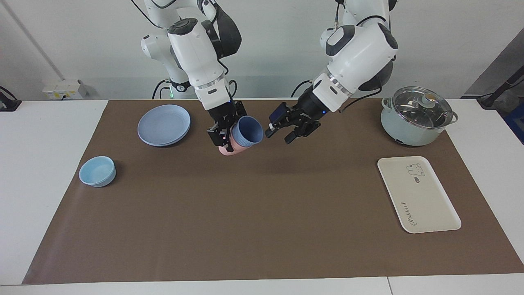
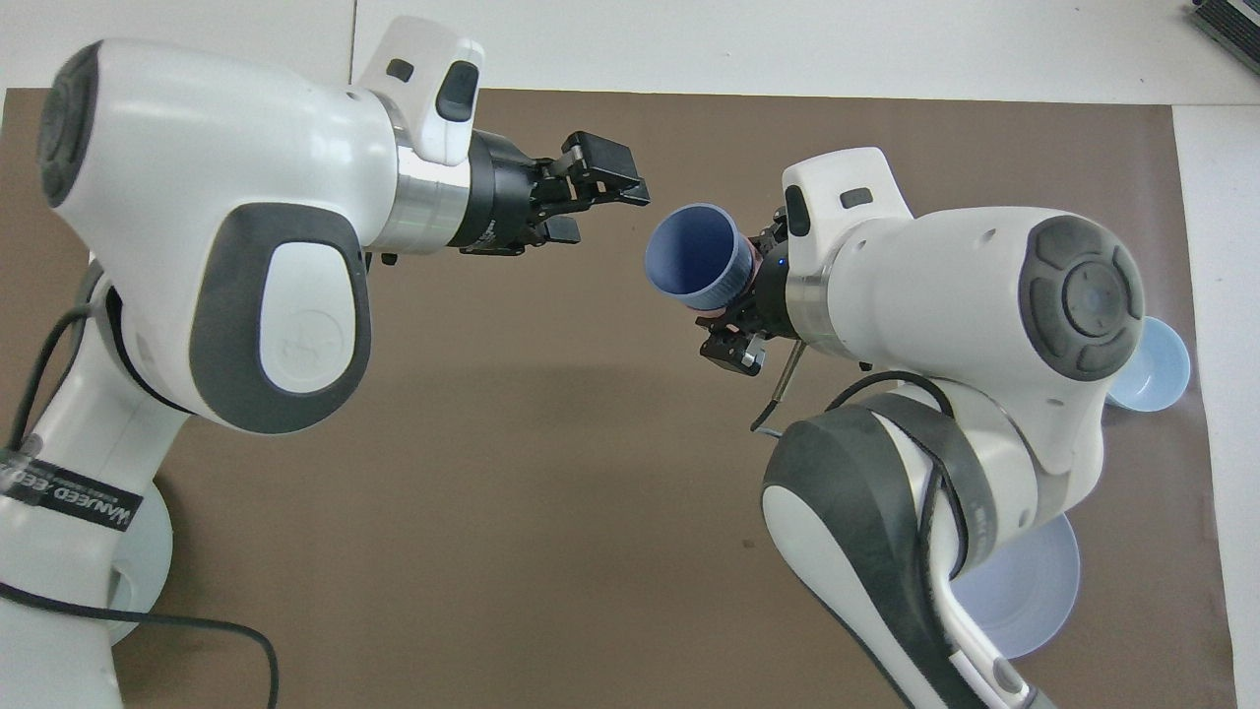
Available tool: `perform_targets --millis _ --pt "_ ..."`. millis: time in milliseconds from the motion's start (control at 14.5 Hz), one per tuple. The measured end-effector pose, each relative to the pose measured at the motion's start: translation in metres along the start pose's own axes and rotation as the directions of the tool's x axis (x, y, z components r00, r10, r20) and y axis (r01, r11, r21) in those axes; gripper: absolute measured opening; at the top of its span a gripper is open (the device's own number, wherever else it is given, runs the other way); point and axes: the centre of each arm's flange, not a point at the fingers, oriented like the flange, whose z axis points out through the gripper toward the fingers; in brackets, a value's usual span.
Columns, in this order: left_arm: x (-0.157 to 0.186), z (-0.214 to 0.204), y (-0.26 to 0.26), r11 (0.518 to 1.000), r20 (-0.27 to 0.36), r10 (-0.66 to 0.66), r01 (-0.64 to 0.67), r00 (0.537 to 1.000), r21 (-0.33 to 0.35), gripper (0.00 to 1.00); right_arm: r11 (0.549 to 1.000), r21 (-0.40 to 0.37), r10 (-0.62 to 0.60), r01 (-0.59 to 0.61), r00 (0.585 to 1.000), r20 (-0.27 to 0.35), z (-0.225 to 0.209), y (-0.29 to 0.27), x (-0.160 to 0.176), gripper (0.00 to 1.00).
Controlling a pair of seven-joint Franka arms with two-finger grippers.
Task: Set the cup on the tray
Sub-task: 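Grasp the blue cup with the left gripper and pull it out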
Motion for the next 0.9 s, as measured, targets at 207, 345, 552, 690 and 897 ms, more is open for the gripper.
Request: perform_targets --millis 207,345,552,690,897 --pt "-0.012 0.016 0.011 1.0 0.012 0.029 -0.029 1.0 0.009 0.75 1.0 0.0 0.005 -0.005 1.0 -0.009 -0.009 -0.003 0.009 0.83" --pt "-0.015 0.02 0.011 0.999 0.018 0.036 -0.036 0.999 0.018 0.7 1.0 -0.003 0.004 -0.004 1.0 -0.014 -0.013 -0.003 0.011 0.83" --pt "-0.018 0.024 0.009 0.998 0.043 0.048 -0.05 0.998 0.047 0.51 1.0 -0.003 0.004 -0.004 1.0 -0.014 -0.013 -0.003 0.011 0.83" --pt "-0.019 0.023 0.009 0.997 0.054 0.053 -0.056 0.997 0.058 0.25 1.0 -0.002 0.003 -0.004 1.0 -0.013 -0.012 -0.003 0.011 0.83" --pt "-0.02 0.016 0.014 0.995 0.071 0.066 -0.071 0.995 0.064 0.07 1.0 -0.005 0.008 -0.008 1.0 -0.01 -0.011 0.0 0.01 0.83"
